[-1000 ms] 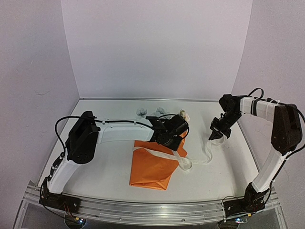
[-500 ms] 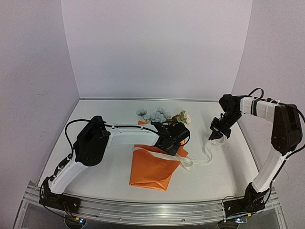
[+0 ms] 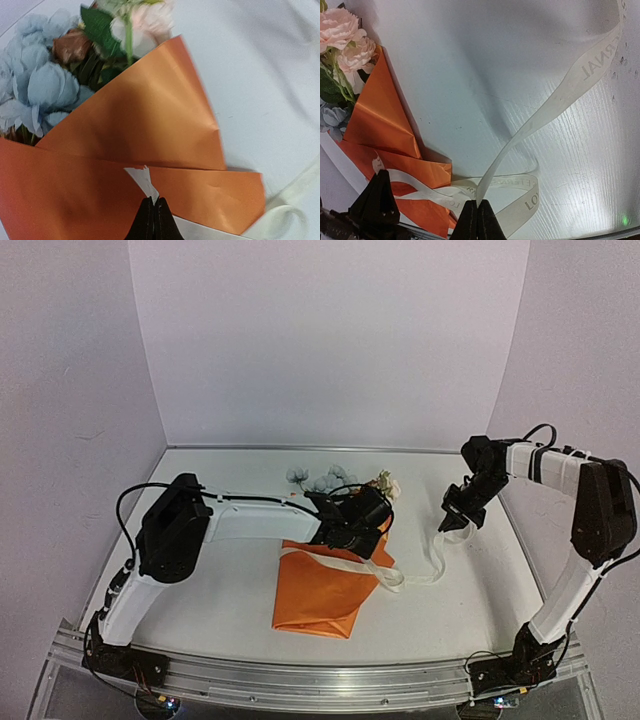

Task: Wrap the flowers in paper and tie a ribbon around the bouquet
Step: Pick up the left side of the ribbon from the folded bouquet, then place the left side of the ribbon on the folded bouquet, then place the right side of the ribbon on the folded bouquet.

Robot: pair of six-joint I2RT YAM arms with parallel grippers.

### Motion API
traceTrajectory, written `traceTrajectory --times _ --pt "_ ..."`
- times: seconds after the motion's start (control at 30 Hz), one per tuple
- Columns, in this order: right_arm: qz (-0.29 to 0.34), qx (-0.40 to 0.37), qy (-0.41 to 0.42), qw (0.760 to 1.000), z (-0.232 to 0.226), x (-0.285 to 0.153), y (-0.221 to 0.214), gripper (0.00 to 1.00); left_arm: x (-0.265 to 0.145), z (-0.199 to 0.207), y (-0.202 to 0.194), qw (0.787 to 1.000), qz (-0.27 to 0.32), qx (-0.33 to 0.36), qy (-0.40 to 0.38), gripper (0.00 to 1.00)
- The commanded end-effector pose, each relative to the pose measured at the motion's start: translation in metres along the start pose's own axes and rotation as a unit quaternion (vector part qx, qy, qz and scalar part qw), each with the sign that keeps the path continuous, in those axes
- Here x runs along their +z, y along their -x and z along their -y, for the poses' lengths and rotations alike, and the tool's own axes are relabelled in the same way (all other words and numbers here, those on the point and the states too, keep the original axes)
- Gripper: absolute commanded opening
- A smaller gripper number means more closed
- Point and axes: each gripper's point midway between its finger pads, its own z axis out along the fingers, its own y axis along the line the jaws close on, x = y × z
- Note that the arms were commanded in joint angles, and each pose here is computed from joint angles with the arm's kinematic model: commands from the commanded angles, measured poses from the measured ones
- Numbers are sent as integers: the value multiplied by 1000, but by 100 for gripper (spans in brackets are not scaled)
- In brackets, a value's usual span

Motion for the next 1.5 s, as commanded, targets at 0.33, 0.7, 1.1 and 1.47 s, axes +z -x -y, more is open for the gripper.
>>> traceTrajectory --times 0.33,0.7,1.1,1.47 --pt "-8 -25 81 996 -63 -24 25 0 -126 195 38 876 118 166 -438 0" --pt "-18 -31 125 991 -93 -36 30 0 -70 198 53 902 129 144 -385 41" --pt "-17 -117 165 979 -122 -58 3 0 -155 77 94 906 181 25 -381 78" --pt "-133 -377 190 897 -173 -54 -176 0 -138 -144 -15 962 66 -184 -188 54"
